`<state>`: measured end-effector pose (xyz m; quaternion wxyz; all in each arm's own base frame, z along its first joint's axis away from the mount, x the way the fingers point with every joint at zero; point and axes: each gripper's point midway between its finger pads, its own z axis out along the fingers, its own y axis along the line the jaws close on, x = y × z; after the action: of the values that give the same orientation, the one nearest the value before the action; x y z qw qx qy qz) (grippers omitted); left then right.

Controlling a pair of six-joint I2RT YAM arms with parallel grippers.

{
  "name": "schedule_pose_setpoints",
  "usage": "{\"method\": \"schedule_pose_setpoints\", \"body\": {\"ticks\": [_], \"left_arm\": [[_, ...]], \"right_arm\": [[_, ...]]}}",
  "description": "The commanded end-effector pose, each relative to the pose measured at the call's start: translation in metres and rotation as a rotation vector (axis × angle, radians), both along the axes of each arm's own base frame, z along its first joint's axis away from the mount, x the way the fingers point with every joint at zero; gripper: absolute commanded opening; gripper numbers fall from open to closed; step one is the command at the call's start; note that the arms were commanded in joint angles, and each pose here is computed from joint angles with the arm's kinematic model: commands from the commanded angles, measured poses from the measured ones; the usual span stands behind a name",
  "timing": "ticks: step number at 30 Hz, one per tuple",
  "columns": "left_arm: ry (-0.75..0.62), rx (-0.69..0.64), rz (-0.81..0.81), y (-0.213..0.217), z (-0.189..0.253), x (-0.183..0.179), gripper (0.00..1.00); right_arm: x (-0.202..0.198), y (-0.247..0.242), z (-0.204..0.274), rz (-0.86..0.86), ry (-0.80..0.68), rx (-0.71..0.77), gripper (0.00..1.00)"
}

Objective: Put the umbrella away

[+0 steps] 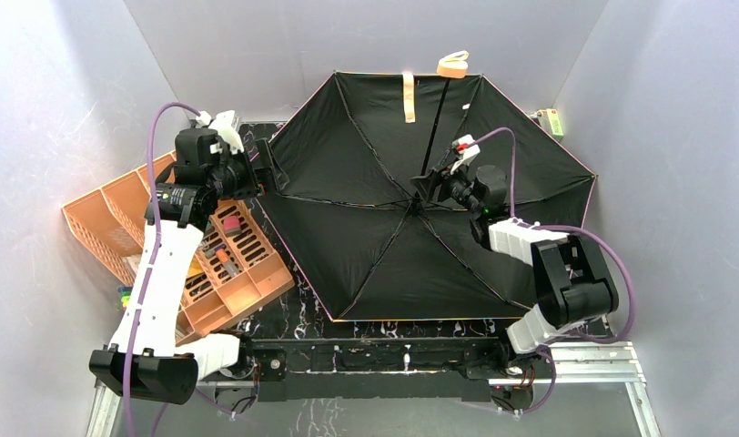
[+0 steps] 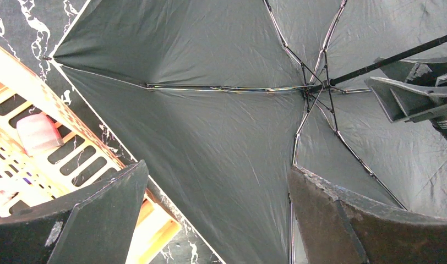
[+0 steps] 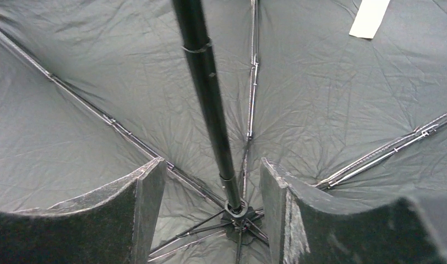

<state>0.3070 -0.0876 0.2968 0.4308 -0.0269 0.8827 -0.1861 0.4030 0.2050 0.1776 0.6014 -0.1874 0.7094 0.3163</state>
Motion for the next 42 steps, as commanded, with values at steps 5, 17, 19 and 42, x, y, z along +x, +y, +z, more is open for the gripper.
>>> {"method": "schedule_pose_setpoints", "body": {"ticks": [5, 17, 19, 42], "left_arm": [[0.021, -0.016, -0.011, -0.001, -0.003, -0.011, 0.98], [0.003, -0.012, 0.045, 0.006, 0.001, -0.013, 0.98], [0.005, -0.019, 0.055, 0.007, 0.001, -0.012, 0.98], [-0.008, -0.176, 0.026, -0.016, 0.030, -0.011, 0.98]], "right_arm": [[0.028, 0.000, 0.012, -0.052, -0.123, 0.046, 0.63], [0.044, 0.013, -0.009, -0.003, -0.112, 0.043, 0.37], [0.045, 0.015, -0.012, 0.007, -0.113, 0.040, 0.33], [0.015, 0.015, 0.094, 0.142, -0.610, -0.232, 0.01]]}}
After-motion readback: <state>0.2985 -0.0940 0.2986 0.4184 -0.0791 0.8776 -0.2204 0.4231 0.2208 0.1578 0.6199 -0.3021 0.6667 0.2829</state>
